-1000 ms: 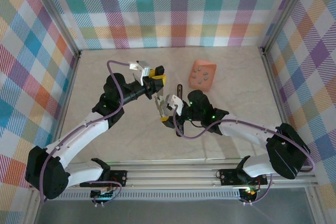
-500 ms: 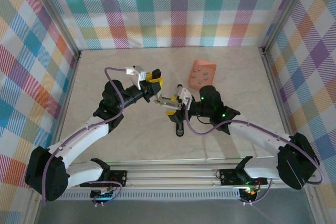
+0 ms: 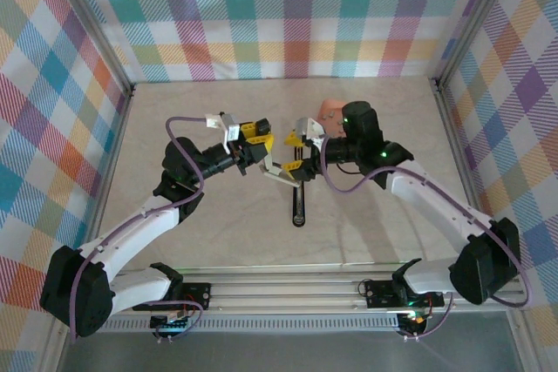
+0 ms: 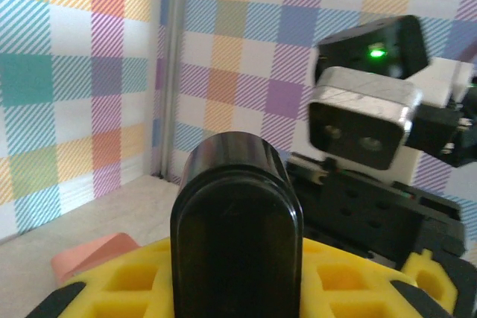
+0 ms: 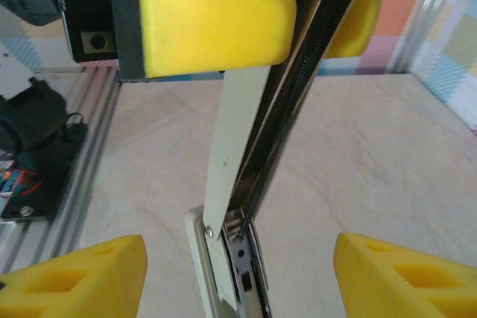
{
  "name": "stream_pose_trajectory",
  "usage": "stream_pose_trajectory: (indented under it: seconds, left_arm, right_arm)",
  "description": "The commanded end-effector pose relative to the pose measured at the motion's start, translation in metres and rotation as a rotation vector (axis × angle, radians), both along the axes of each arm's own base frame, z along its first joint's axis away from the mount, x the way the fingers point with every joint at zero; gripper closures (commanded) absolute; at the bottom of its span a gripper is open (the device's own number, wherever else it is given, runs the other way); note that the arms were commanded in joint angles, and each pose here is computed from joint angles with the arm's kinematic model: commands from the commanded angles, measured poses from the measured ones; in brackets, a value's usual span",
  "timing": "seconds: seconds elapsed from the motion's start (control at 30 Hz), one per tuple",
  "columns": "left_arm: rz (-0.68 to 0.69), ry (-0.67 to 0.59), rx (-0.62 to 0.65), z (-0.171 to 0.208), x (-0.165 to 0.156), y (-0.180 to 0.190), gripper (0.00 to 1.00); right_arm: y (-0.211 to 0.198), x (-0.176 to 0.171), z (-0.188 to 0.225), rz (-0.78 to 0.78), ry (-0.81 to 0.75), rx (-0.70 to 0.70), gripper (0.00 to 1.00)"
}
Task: Load the staples into the stapler
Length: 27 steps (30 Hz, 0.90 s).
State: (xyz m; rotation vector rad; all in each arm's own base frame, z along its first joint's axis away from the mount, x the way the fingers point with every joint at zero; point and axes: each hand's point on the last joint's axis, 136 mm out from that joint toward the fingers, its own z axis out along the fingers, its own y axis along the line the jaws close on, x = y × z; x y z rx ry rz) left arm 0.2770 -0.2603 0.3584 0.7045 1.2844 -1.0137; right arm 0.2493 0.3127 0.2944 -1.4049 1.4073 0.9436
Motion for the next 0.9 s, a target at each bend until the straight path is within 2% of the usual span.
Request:
stream_pose_trajectory:
  seconds: [0.0, 0.43, 0.73, 0.87]
  left_arm:
    - [-0.058, -0.163, -0.081, 0.046, -0.023, 0.006, 1.00]
    - [-0.090, -0.192, -0.085, 0.056, -0.031, 0.005, 1.00]
    - [-0.096, -0.206, -0.089, 0.062, -0.032, 0.004, 1.00]
    - [-0.097, -0.212, -0.092, 0.064, -0.033, 0.005, 1.00]
  right_arm:
    - [0.008, -0.023, 0.001, 0.189, 0.047, 0.031, 0.35]
    - [0.024, -0.023, -0.007, 0.322, 0.180, 0.071, 0.45]
    - [0.028, -0.029, -0.007, 0.410, 0.275, 0.099, 0.48]
    - [0.031, -0.027, -0.011, 0.417, 0.286, 0.096, 0.54]
